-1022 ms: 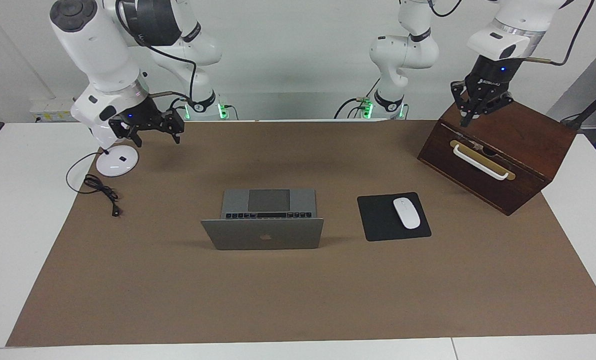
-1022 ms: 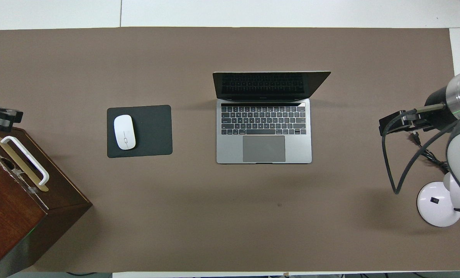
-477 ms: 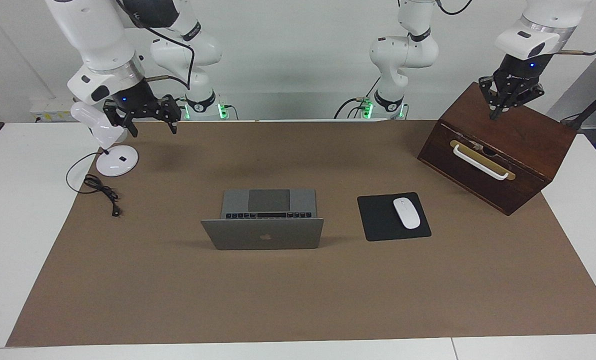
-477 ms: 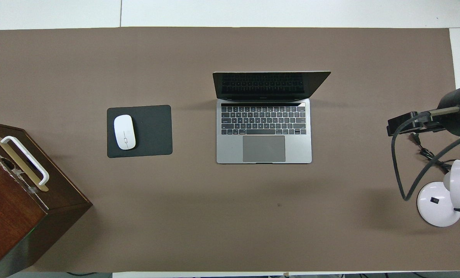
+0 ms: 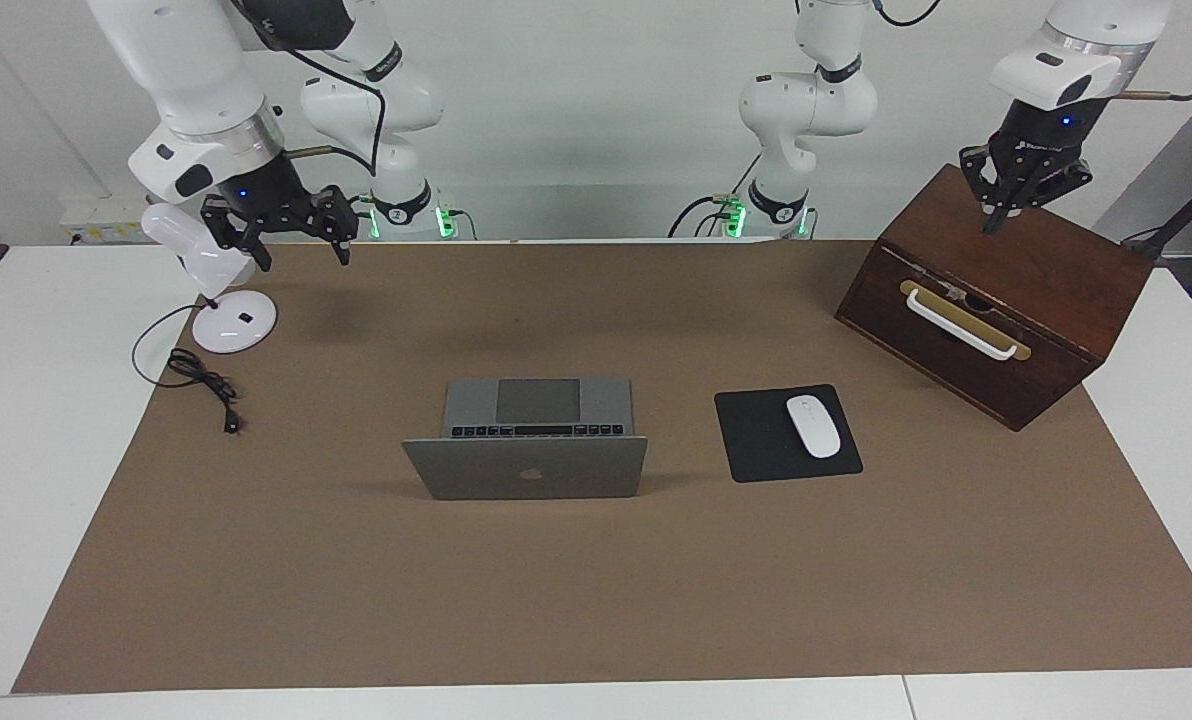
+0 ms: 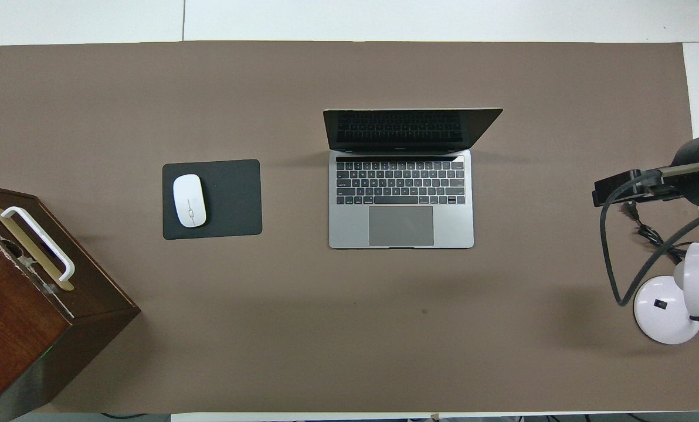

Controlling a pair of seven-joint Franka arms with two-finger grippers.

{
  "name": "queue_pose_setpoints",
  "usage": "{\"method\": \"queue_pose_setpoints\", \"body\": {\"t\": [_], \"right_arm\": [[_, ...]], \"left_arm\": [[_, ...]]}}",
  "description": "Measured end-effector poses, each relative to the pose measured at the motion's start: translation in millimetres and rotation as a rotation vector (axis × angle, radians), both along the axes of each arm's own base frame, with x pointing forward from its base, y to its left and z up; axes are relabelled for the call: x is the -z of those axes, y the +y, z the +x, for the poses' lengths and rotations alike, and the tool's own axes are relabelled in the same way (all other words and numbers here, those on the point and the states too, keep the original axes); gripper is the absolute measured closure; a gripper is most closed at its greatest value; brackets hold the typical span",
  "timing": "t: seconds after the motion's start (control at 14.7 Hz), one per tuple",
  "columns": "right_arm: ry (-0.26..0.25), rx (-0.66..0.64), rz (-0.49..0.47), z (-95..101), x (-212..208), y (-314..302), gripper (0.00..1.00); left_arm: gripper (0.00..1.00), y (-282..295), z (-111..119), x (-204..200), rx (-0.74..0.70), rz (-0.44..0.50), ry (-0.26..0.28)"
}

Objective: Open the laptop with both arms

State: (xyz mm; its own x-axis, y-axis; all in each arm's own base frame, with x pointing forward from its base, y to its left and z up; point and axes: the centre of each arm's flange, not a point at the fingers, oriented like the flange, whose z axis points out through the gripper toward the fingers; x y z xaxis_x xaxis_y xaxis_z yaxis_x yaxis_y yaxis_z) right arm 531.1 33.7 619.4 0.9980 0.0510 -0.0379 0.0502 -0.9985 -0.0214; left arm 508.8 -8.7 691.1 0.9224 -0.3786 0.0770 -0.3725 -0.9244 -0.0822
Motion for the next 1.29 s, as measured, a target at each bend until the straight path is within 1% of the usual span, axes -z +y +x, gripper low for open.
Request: {"method": "queue_pose_setpoints", "body": {"t": [0.07, 0.14, 0.2, 0.34, 0.41, 0.68, 0.75, 1.29], "right_arm": [[0.0, 0.0, 0.0, 0.0, 0.0, 0.0, 0.0], [-0.001, 0.0, 0.0, 0.1, 0.0, 0.1, 0.0], [-0.002, 0.0, 0.0, 0.2, -0.1, 0.2, 0.0], [-0.003, 0.0, 0.0, 0.3, -0.2, 0.2, 0.0], [-0.004, 0.0, 0.0, 0.4, -0.3, 0.2, 0.0], [-0.005, 0.0, 0.0, 0.5, -0.4, 0.2, 0.0], [-0.005, 0.0, 0.0, 0.5, -0.4, 0.2, 0.0], [-0.003, 0.0, 0.0, 0.5, 0.3, 0.3, 0.0]], "left_arm": [[0.99, 0.7, -0.3, 0.6, -0.001, 0.0, 0.002], [0.93, 1.9, -0.4, 1.1, -0.004, 0.0, 0.003], [0.81, 4.7, -0.4, 1.1, -0.01, 0.0, 0.004], [0.6, 12.6, -0.7, 0.7, -0.025, -0.001, 0.003], [0.48, 15.6, -0.8, 0.5, -0.031, -0.001, 0.002], [0.05, 17.2, -0.8, 0.0, -0.036, -0.001, -0.001], [0.0, 16.9, -0.7, -0.1, -0.036, -0.001, -0.002], [0.0, 5.9, 0.6, -1.6, -0.015, 0.001, -0.016]]}}
